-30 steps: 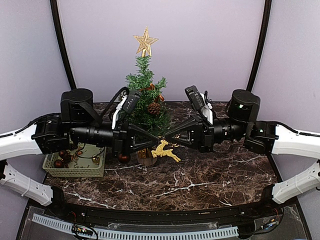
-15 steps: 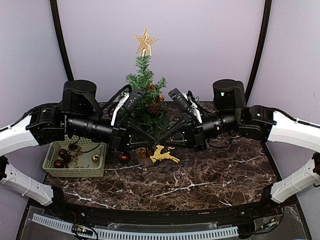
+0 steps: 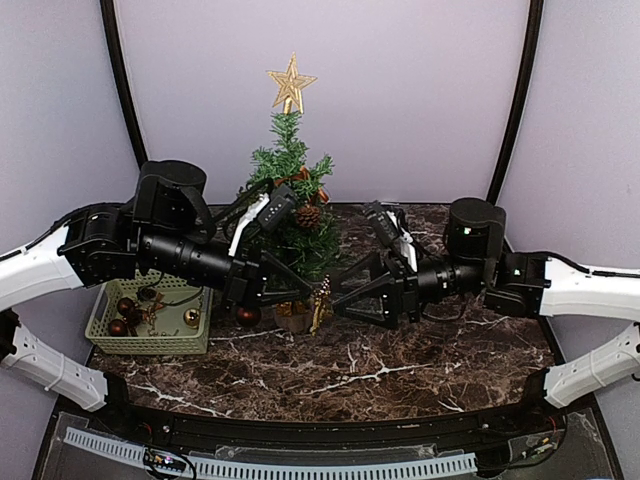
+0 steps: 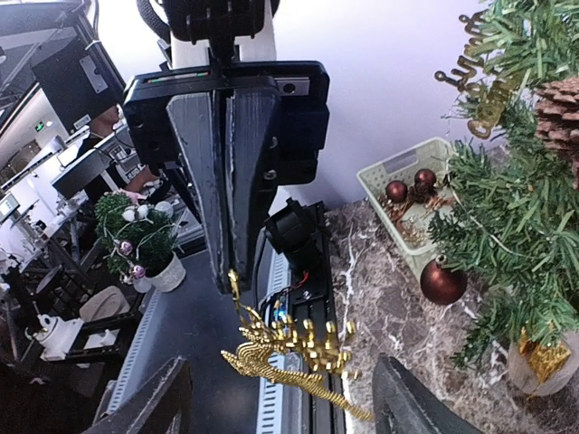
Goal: Decorate the small christmas tree
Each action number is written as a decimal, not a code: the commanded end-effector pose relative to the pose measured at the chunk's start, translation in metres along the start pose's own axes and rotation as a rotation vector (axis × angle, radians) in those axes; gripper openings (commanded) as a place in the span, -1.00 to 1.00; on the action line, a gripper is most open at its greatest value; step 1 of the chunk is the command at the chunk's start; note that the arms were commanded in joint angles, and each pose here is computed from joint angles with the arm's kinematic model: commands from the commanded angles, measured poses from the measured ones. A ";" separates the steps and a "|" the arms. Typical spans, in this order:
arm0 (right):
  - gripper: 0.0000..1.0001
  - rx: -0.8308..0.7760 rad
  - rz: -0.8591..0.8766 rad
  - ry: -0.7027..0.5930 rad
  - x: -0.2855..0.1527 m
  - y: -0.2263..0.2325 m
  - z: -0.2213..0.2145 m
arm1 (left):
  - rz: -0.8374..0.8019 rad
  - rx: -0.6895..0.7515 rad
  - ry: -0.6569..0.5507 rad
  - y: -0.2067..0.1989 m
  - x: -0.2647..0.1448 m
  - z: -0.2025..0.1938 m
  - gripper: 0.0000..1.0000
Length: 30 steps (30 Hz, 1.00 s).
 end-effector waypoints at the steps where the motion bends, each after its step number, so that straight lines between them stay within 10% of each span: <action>1: 0.42 -0.028 -0.046 -0.239 -0.010 0.001 0.024 | -0.028 0.012 -0.026 -0.009 -0.009 0.006 -1.00; 16: 0.43 -0.002 0.148 -0.312 0.018 0.009 0.023 | -0.074 0.015 -0.046 -0.015 -0.012 0.007 -1.00; 30: -0.48 0.020 0.256 -0.334 0.021 0.019 0.025 | -0.065 0.015 -0.065 -0.015 -0.016 0.007 -1.00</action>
Point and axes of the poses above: each gripper's point midway between its finger pads, its own x axis out along the fingers, its own y axis along the line the jaws close on, z = x × y, the point moved 4 cm from there along -x, back along the fingers, and after that the axes turned 13 degrees about -x, right-handed, at the moved point
